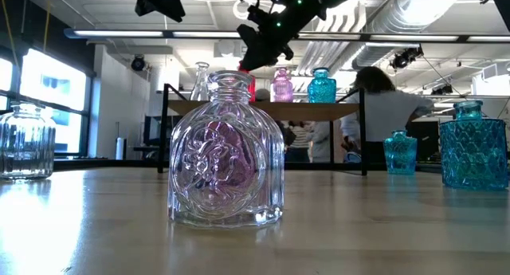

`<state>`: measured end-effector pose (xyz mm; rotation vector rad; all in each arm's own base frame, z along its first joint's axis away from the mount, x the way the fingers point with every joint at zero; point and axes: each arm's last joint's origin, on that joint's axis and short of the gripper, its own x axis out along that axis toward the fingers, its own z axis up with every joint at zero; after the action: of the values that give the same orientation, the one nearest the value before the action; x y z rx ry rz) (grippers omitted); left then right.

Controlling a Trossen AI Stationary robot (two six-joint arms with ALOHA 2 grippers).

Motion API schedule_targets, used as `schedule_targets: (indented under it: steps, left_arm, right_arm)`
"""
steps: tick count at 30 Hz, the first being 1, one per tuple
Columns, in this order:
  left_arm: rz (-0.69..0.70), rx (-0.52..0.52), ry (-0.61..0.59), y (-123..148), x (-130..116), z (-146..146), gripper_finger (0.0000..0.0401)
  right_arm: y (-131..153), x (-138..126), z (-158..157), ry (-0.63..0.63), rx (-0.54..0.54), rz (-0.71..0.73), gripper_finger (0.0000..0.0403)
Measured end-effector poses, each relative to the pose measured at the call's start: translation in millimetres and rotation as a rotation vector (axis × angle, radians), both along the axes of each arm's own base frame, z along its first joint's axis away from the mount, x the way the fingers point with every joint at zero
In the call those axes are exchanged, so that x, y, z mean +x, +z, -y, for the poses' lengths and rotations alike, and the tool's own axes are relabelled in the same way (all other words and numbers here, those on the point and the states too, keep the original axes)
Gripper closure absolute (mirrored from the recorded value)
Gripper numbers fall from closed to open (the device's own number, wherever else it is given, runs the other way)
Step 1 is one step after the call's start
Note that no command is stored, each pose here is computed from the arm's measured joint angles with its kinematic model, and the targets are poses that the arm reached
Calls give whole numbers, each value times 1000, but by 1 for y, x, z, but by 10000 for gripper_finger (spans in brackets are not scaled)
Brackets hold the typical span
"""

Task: Sort vases onto shelf
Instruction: Put the top red vase on the shelf

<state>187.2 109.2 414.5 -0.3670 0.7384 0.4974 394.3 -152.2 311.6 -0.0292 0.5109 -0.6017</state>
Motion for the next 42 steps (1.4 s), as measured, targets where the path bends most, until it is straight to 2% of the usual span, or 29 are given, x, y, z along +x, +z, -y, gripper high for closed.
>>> schedule_targets:
  steps: [36, 39, 42]
  left_arm:
    - [-18, -25, 14, -9, 3, -2, 320]
    - [-18, -25, 14, -9, 3, -2, 320]
    - [-18, -25, 14, -9, 3, -2, 320]
  right_arm:
    - [4, -1, 18, -90, -34, 89, 323]
    - [10, -4, 17, -90, -37, 96, 323]
    - [29, -7, 15, -85, -55, 111, 323]
